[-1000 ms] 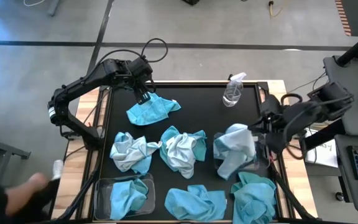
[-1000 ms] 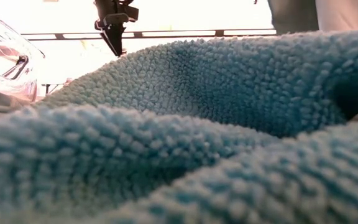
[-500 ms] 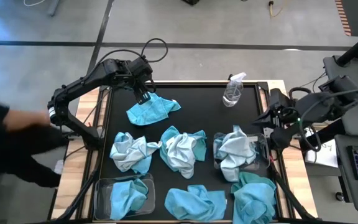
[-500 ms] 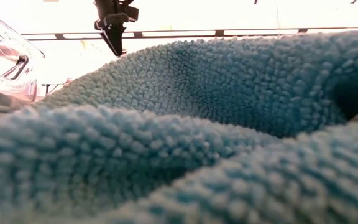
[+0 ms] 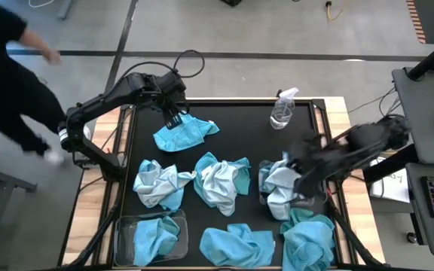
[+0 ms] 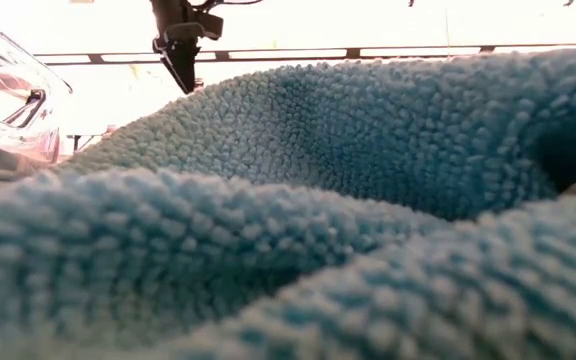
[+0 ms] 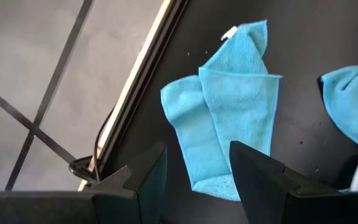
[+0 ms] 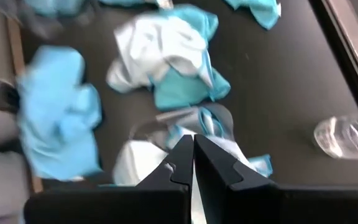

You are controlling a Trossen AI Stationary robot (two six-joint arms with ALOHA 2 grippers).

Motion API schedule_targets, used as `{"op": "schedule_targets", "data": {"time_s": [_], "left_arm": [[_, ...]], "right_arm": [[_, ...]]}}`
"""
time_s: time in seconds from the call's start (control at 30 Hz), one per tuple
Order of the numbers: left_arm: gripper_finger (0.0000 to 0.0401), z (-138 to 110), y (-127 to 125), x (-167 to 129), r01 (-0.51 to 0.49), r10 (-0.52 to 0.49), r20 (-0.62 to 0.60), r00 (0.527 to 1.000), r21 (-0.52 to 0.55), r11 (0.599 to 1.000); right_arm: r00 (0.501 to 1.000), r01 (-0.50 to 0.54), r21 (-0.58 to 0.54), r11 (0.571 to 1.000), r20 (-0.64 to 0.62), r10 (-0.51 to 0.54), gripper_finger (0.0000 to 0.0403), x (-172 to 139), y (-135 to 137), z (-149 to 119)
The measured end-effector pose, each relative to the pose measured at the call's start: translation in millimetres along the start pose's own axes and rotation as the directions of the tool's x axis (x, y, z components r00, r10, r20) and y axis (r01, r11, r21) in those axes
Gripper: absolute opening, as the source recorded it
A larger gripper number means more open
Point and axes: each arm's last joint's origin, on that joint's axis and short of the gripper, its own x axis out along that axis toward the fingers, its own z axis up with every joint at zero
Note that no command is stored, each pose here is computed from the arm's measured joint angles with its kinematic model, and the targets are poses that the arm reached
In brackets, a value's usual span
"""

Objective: Sort microfiber towel by color & place in baskets
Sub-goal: Put the blue microfiber towel into the left transparent bin

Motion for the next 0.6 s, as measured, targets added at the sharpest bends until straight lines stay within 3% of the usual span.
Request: {"op": "schedule_targets", "data": {"time_s": [0.13, 0.27, 0.33, 0.47, 0.53, 0.6], "left_arm": [[0.016, -2, -2, 11, -0.046, 0.044, -0.025, 0.999, -0.062, 0.997], [0.016, -9, 0, 23, -0.257, 0.25, -0.096, 0.964, -0.077, 0.963], [0.016, -14, 3, 25, -0.421, 0.41, -0.137, 0.902, -0.067, 0.904], [0.016, -24, 8, 24, -0.688, 0.674, -0.179, 0.717, -0.027, 0.725], [0.016, -27, 10, 22, -0.76, 0.745, -0.179, 0.642, -0.024, 0.649], [0.016, -29, 11, 21, -0.78, 0.762, -0.185, 0.62, -0.042, 0.624]], "right_arm": [[0.992, 0.069, -0.078, 0.995, -0.099, -0.077, 0.0009, 33, 11, -4], [0.984, 0.095, -0.122, 0.988, -0.141, -0.112, 0.0009, 47, 13, -8], [0.982, 0.101, -0.119, 0.988, -0.149, -0.119, 0.0009, 50, 14, -9], [0.983, 0.106, -0.073, 0.992, -0.146, -0.116, 0.0009, 48, 12, -10], [0.984, 0.106, -0.052, 0.993, -0.14, -0.112, 0.0009, 46, 11, -10], [0.984, 0.11, -0.035, 0.993, -0.136, -0.114, 0.0009, 46, 11, -10]]}}
